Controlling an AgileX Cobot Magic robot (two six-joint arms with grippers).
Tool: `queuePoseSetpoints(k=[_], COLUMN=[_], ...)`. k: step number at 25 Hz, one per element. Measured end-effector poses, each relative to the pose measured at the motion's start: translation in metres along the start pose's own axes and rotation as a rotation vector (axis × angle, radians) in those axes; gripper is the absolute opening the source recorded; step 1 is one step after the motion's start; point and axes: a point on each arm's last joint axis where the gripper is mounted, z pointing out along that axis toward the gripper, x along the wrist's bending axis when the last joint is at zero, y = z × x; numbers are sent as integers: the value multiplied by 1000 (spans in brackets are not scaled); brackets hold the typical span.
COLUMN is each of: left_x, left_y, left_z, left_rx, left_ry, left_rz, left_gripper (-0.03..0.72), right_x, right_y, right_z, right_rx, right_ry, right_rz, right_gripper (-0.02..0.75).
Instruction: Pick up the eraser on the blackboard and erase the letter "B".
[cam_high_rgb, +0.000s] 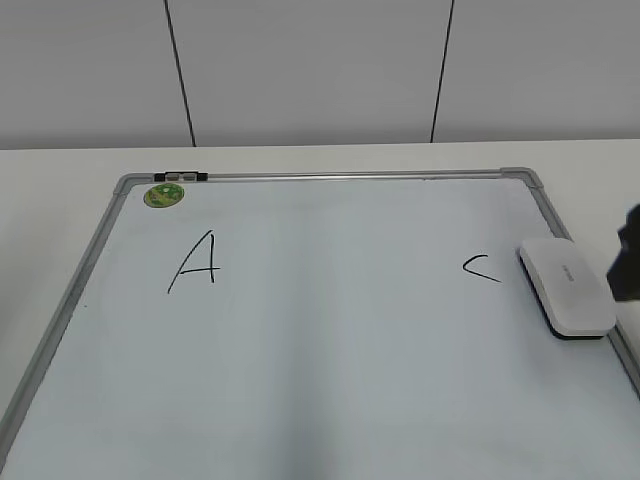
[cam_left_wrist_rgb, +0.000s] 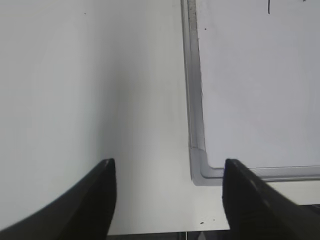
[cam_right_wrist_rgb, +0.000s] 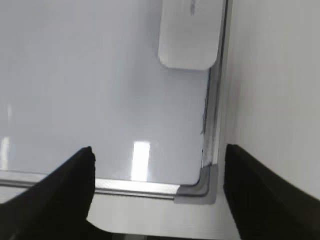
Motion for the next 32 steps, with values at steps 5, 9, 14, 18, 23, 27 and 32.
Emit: queuePoseSetpoints(k=[5,9,14,18,23,27,32], left_x=[3,4,4,4,4,4,3], left_y=[-45,-71,-85,-90,-94,-94,-94], left_z=[-14,-15,-18,-21,-22,-22,-21], left_rx=[-91,-127,-132,-133,-153,-153,-151], left_ry=[-3,-5,-12,-22,-24,-24,-34], left_rz=[-2,-4,5,18,19,19,31], left_gripper=[499,498,498,495,492,491,490], right_x=[-7,-13,-20,-28,-33,-34,-33], right_y=[-51,-87,-120,-141,-155,-156,-157], right_z=[-6,-11,-31,-48,-60,-61,-51], right_rx=[-28,-72,-125,-203,-306,-342,-327], right_ry=[3,9,-6,-39,-53,-59,-60], right_rz=[0,3,5,2,6,2,-9], right_gripper=[591,591,591,591,591,591,591])
